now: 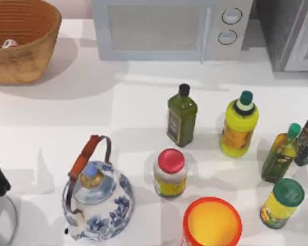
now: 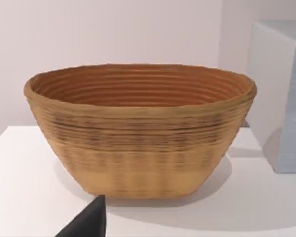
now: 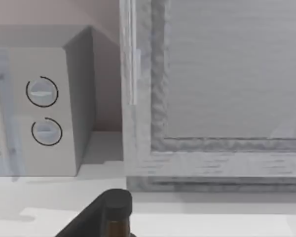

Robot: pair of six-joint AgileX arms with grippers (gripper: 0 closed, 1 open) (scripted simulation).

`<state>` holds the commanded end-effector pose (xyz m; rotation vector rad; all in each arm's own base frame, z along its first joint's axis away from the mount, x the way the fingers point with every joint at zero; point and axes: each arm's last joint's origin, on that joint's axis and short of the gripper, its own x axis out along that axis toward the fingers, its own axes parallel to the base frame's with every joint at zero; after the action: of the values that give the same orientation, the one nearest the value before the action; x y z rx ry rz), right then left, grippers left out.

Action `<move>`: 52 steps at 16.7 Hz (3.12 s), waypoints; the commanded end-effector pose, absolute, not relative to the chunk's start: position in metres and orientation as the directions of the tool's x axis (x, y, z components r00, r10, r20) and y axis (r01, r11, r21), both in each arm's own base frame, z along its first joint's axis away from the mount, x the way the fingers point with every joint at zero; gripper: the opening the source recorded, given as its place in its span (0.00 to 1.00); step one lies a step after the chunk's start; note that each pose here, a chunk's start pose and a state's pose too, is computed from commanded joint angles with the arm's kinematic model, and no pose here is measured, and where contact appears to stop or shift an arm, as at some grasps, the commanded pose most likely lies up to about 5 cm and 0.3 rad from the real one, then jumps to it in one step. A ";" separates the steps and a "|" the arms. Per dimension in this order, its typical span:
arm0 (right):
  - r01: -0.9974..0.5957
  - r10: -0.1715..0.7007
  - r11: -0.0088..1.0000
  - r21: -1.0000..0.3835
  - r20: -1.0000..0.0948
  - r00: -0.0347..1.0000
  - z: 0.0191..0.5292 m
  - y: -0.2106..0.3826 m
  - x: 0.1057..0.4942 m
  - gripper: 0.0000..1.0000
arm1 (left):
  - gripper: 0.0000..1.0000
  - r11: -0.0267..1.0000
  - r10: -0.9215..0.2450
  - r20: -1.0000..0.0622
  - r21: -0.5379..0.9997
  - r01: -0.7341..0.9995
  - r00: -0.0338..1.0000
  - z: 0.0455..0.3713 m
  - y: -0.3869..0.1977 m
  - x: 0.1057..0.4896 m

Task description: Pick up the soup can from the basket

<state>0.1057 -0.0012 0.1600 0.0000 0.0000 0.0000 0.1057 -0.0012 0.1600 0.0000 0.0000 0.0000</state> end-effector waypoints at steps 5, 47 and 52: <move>0.000 0.000 1.000 0.000 0.000 1.000 0.160 -0.001 0.106 1.00 | 1.00 1.000 0.016 -0.023 -0.001 -0.016 1.000 0.173 0.001 0.106; 0.000 0.000 1.000 0.000 0.000 1.000 0.160 -0.001 0.106 1.00 | 1.00 0.999 -0.054 -0.953 -0.050 0.020 0.298 0.165 0.052 0.527; 0.000 0.000 1.000 0.000 0.000 1.000 0.160 -0.001 0.106 1.00 | 1.00 0.999 -0.054 -0.953 -0.050 0.020 0.299 0.133 0.048 0.536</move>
<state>0.1057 -0.0012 0.1600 0.0000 0.0000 0.0000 0.5362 0.0479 0.1326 -0.0301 1.2665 -0.0490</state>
